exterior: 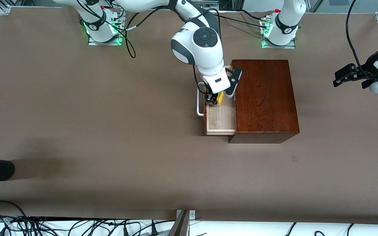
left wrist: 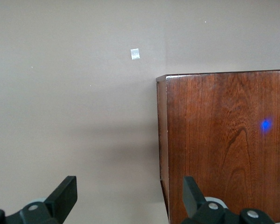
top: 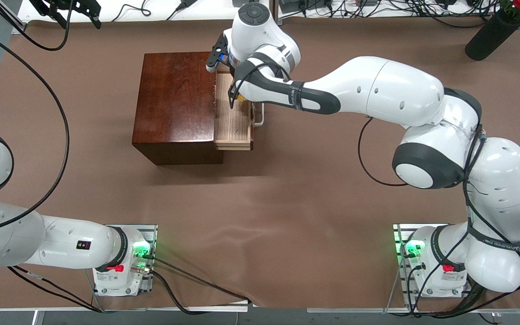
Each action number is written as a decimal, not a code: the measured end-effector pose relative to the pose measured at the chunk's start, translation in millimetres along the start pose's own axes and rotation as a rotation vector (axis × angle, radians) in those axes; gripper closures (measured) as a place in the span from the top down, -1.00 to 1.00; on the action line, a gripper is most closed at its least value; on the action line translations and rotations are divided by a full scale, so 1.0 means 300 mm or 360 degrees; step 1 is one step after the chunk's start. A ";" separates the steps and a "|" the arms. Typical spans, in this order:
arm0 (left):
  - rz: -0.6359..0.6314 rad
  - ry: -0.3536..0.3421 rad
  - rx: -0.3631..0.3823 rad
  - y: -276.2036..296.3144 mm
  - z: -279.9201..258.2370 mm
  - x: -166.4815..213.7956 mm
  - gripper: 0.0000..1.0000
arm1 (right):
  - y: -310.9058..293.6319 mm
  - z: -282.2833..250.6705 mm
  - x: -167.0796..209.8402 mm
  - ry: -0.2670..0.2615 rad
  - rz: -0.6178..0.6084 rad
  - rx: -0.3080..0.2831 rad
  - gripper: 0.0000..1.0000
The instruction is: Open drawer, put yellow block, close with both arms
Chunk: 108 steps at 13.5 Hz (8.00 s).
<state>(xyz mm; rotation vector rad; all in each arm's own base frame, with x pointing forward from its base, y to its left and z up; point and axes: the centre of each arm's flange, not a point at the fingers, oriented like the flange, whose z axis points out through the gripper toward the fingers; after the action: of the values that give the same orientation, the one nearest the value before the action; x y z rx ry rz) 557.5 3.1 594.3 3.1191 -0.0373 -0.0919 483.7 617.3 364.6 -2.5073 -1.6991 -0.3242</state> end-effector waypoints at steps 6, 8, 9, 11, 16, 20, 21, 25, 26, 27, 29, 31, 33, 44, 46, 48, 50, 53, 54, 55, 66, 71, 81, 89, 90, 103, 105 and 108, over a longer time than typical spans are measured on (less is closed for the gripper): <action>0.0000 0.0006 0.0002 0.000 0.012 0.014 1.00 | -0.027 0.077 0.005 0.0000 -0.0043 -0.0049 0.11; -0.0002 0.0008 0.0002 -0.002 0.012 0.014 1.00 | -0.031 0.095 0.002 -0.0016 -0.0059 -0.0064 0.11; -0.0004 0.0008 0.0002 -0.004 0.012 0.014 1.00 | -0.033 0.106 0.000 -0.0025 -0.0070 -0.0073 0.11; -0.0007 0.0008 0.0002 -0.008 0.012 0.014 1.00 | -0.045 0.129 -0.003 -0.0042 -0.0086 -0.0079 0.11; -0.0008 0.0011 0.0002 -0.009 0.011 0.015 1.00 | -0.079 0.160 -0.002 -0.0059 -0.0053 -0.0073 0.11; -0.0008 0.0017 0.0002 -0.009 0.010 0.016 1.00 | -0.076 0.160 -0.003 -0.0061 -0.0040 -0.0076 0.39; -0.0008 0.0017 0.0002 -0.009 0.010 0.016 1.00 | -0.075 0.161 -0.004 -0.0064 -0.0039 -0.0076 0.57; -0.0008 0.0034 0.0003 -0.010 -0.003 0.017 1.00 | -0.068 0.152 -0.017 -0.0143 -0.0027 -0.0066 0.99; -0.0009 0.0042 0.0003 -0.010 -0.011 0.018 1.00 | -0.060 0.130 -0.019 -0.0175 -0.0021 -0.0066 0.99; -0.0008 0.0046 0.0003 -0.010 -0.015 0.018 1.00 | -0.053 0.100 -0.021 -0.0205 -0.0014 -0.0064 0.99; -0.0009 0.0048 0.0003 -0.010 -0.017 0.018 1.00 | -0.048 0.024 -0.016 -0.0229 -0.0007 -0.0061 0.99; -0.0009 0.0048 0.0003 -0.010 -0.017 0.018 1.00 | -0.048 -0.053 -0.014 -0.0249 -0.0003 -0.0061 0.99; -0.0009 0.0048 0.0003 -0.011 -0.017 0.019 1.00 | -0.039 -0.118 -0.012 -0.0252 0.0008 -0.0064 0.99; -0.0011 0.0048 0.0003 -0.013 -0.016 0.020 1.00 | 0.660 -0.535 -0.377 -0.0297 0.0581 -0.0078 1.00; -0.0011 0.0048 0.0003 -0.013 -0.017 0.020 1.00 | 0.780 -0.607 -0.489 -0.0304 0.0694 -0.0102 1.00; -0.0012 0.0048 0.0003 -0.013 -0.016 0.021 1.00 | 0.908 -0.696 -0.658 -0.0304 0.0853 -0.0101 1.00; -0.0012 0.0049 0.0003 -0.013 -0.017 0.021 1.00 | 1.026 -0.783 -0.866 -0.0306 0.1036 -0.0094 1.00; -0.0012 0.0049 0.0003 -0.013 -0.017 0.021 1.00 | 1.113 -0.875 -1.124 -0.0304 0.1328 -0.0120 1.00; -0.0011 0.0049 0.0004 -0.013 -0.016 0.022 1.00 | 1.124 -0.895 -1.202 -0.0310 0.1418 -0.0124 1.00; -0.0012 0.0049 0.0004 -0.013 -0.016 0.022 1.00 | 1.127 -0.912 -1.262 -0.0316 0.1489 -0.0128 1.00; -0.0012 0.0049 0.0004 -0.013 -0.016 0.022 1.00 | 1.126 -1.121 -1.619 -0.0310 0.2030 -0.0180 1.00; -0.0012 0.0054 0.0004 -0.014 -0.021 0.023 1.00 | 1.133 -1.121 -1.667 -0.0342 0.2122 -0.0174 1.00; 0.0008 0.0064 -0.0051 0.027 -0.025 0.038 1.00 | 1.133 -1.113 -1.673 -0.0361 0.2129 -0.0174 1.00; 0.0024 0.0044 -0.0087 0.277 -0.059 0.059 1.00 | 1.130 -1.103 -1.668 -0.0370 0.2124 -0.0167 1.00; 0.0001 0.0028 -0.0082 0.346 -0.054 0.066 1.00 | 1.130 -1.102 -1.667 -0.0370 0.2123 -0.0167 1.00; -0.0616 -0.0157 0.0121 1.324 0.352 -0.083 1.00 | 1.124 -1.095 -1.650 -0.0371 0.2124 -0.0164 1.00; -0.0739 -0.0153 0.0156 1.432 0.455 -0.110 1.00 | 1.125 -1.092 -1.650 -0.0374 0.2124 -0.0163 1.00; -0.0877 -0.0138 0.0188 1.540 0.579 -0.137 1.00 | 1.126 -1.089 -1.650 -0.0376 0.2124 -0.0162 1.00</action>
<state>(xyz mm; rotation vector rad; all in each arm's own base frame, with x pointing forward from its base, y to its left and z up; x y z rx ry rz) 495.3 -461.2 433.5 3.1354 0.8409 -0.2381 580.3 -21.9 583.2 -3.1264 0.2308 0.0326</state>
